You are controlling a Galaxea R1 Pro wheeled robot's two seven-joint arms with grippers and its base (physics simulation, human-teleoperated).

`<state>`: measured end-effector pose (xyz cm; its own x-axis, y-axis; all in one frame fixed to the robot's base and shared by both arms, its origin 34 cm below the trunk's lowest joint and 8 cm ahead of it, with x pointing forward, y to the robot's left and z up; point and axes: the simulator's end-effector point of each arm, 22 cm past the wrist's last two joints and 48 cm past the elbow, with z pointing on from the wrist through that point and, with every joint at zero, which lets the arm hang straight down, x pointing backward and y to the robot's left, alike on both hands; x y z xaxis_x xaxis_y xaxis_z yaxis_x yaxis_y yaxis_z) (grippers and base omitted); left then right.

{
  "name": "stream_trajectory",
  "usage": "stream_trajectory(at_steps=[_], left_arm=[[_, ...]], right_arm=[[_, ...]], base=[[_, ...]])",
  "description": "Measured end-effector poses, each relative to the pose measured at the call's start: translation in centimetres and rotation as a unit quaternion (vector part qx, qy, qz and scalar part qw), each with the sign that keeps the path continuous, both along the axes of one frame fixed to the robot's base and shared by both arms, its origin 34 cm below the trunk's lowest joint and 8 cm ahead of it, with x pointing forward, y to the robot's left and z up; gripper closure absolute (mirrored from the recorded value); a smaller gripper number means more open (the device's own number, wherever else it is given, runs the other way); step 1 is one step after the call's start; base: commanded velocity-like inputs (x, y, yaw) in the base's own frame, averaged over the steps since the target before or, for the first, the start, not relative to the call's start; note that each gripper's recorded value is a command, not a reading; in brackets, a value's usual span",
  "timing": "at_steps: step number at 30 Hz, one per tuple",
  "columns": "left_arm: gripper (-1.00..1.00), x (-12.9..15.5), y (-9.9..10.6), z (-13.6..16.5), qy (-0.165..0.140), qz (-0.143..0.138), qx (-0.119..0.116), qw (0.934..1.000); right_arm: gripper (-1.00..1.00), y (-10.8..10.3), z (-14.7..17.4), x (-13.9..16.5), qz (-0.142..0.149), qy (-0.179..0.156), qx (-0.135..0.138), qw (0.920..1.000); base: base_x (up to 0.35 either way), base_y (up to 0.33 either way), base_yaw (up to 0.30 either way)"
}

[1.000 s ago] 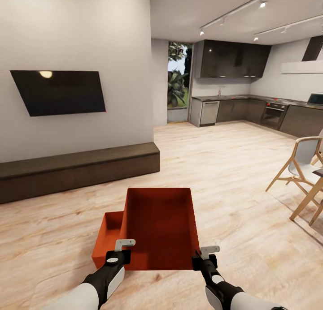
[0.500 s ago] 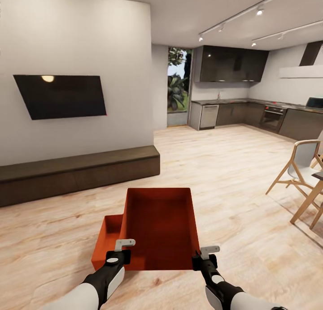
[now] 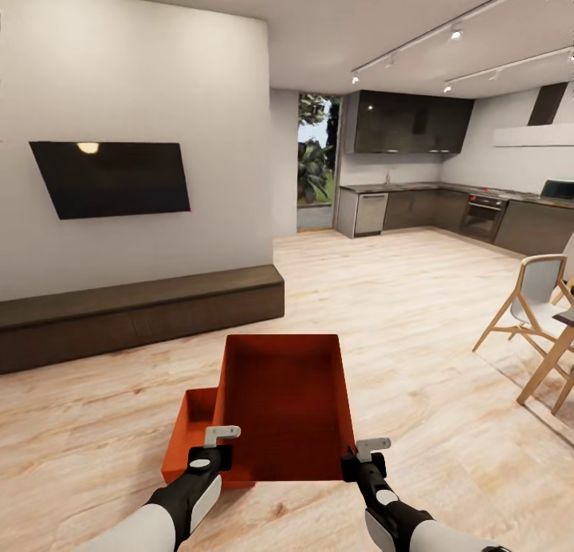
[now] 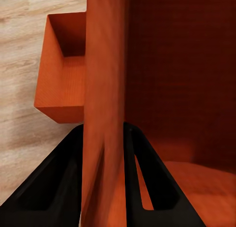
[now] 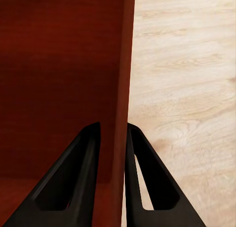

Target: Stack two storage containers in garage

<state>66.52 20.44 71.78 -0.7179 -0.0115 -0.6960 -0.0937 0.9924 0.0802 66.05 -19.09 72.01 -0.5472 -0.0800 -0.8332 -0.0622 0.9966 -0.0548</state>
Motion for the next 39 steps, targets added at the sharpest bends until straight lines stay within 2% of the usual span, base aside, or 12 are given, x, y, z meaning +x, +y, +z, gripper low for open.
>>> stream_trajectory(at_steps=[39], left_arm=[[1.00,1.2,0.0,3.4,-0.032,0.000,0.000,0.9995]], right_arm=[[1.00,0.0,3.3,1.1,0.000,-0.032,0.000,0.9995]], base=[[0.000,0.000,0.000]])
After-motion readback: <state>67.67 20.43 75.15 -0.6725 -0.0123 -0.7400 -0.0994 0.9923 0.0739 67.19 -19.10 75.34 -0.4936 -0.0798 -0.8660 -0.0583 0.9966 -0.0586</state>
